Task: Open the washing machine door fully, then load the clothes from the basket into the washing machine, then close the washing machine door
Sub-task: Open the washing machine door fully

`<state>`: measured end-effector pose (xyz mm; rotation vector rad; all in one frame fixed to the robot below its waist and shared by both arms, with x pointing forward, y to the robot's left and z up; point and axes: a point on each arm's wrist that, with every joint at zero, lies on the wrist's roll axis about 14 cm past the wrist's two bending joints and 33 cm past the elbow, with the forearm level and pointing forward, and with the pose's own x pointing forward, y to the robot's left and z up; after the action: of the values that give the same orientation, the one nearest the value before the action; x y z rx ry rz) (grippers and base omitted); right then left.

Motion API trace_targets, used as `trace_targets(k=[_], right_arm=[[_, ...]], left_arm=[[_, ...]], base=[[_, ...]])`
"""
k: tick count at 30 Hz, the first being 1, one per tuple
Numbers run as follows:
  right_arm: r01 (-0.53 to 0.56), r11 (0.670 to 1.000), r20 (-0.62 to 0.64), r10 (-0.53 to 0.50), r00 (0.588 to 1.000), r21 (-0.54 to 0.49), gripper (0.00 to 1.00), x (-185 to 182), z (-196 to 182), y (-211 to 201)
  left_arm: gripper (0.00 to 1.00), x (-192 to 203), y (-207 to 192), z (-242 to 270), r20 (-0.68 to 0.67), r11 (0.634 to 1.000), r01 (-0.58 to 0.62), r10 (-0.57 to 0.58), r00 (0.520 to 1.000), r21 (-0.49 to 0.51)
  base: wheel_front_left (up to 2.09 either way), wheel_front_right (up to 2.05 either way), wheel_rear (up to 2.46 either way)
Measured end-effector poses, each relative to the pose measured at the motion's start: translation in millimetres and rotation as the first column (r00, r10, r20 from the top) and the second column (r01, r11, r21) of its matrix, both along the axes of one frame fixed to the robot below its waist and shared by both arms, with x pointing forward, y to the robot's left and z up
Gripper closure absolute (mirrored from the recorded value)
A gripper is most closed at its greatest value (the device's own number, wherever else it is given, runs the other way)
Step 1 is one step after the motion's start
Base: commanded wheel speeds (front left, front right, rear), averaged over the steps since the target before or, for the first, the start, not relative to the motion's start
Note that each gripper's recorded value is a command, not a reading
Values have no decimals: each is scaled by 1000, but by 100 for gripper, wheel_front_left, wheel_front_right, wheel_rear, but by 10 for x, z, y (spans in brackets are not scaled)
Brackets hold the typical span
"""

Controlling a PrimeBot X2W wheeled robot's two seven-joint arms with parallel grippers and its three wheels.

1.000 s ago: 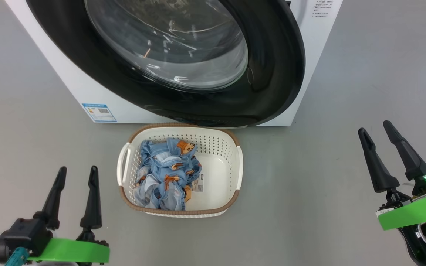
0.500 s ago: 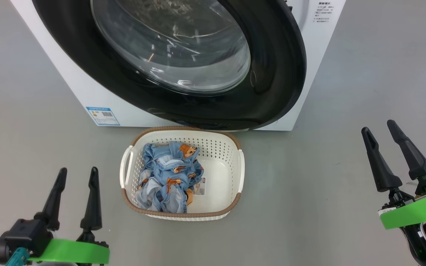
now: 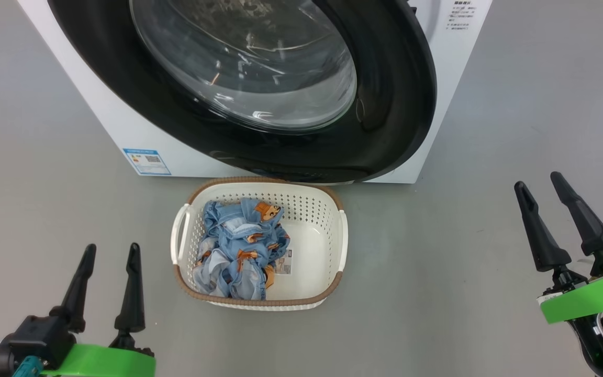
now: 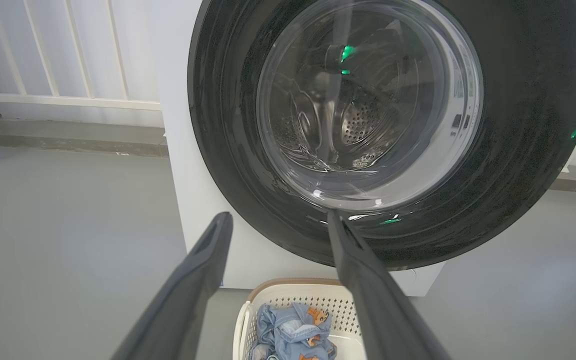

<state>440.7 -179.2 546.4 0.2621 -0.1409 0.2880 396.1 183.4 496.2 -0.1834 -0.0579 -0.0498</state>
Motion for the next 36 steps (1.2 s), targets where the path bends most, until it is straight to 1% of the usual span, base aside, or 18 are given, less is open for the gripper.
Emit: trace_targets(k=[3,4,5,6,7,8,9,14,17,19,22,24,29,32,33,36], right_arm=[[2,1000,-6,-2,1000,-7,0,29,-20,-15],[3,1000,-8,-3,1000,-8,4,44,-26,-21],[4,1000,-4,-4,1000,-9,25,68,-14,-24],[3,1000,4,-3,1000,-9,52,95,15,-23],[3,1000,12,-3,1000,-5,62,129,48,-27],[3,1000,18,-3,1000,-1,82,163,76,-31],[3,1000,23,-3,1000,1,100,193,101,-41],[-6,1000,26,5,1000,9,100,341,149,-40],[-3,998,24,1,1000,58,100,458,213,-55],[-1,994,13,0,1000,110,100,548,262,-69],[2,983,-18,2,1000,182,100,689,305,-94],[2,975,-59,11,998,223,100,773,279,-102],[-29,954,-126,70,990,299,100,988,308,-37],[-41,934,-159,104,982,355,100,1122,339,-14],[-41,934,-159,104,982,355,100,1122,339,-14],[-53,914,-192,141,971,403,100,1239,350,28]], left_arm=[[0,1,7,-14,-4,1000,-2,2,1000,0],[0,2,10,-18,-5,1000,-3,3,1000,0],[0,2,13,-21,-6,1000,-4,4,1000,1],[0,2,16,-25,-7,1000,-5,5,1000,1],[0,3,18,-29,-8,1000,-6,6,1000,1],[0,3,21,-35,-10,1000,-6,6,1000,1],[0,3,24,-39,-11,1000,-7,7,1000,1],[0,4,45,-62,-18,1000,-13,14,1000,2],[0,10,59,-78,-23,1000,-17,18,1000,3],[0,11,69,-94,-27,1000,-21,21,999,4],[0,16,79,-127,-36,1000,-23,23,999,5],[0,20,84,-146,-42,1000,-25,25,999,5],[0,83,94,-148,-39,1000,-26,27,999,8],[0,108,99,-167,-43,1000,-27,28,999,10],[0,108,99,-167,-43,1000,-27,28,999,10],[0,119,119,-174,-45,999,-32,33,998,12]], base=[[0,0,0],[0,0,0],[0,0,0],[0,0,0],[0,0,0],[0,0,0],[0,0,0],[0,0,0],[0,0,0],[0,0,0],[0,0,0],[0,0,0],[0,0,0],[0,0,0],[0,0,0],[0,0,0]])
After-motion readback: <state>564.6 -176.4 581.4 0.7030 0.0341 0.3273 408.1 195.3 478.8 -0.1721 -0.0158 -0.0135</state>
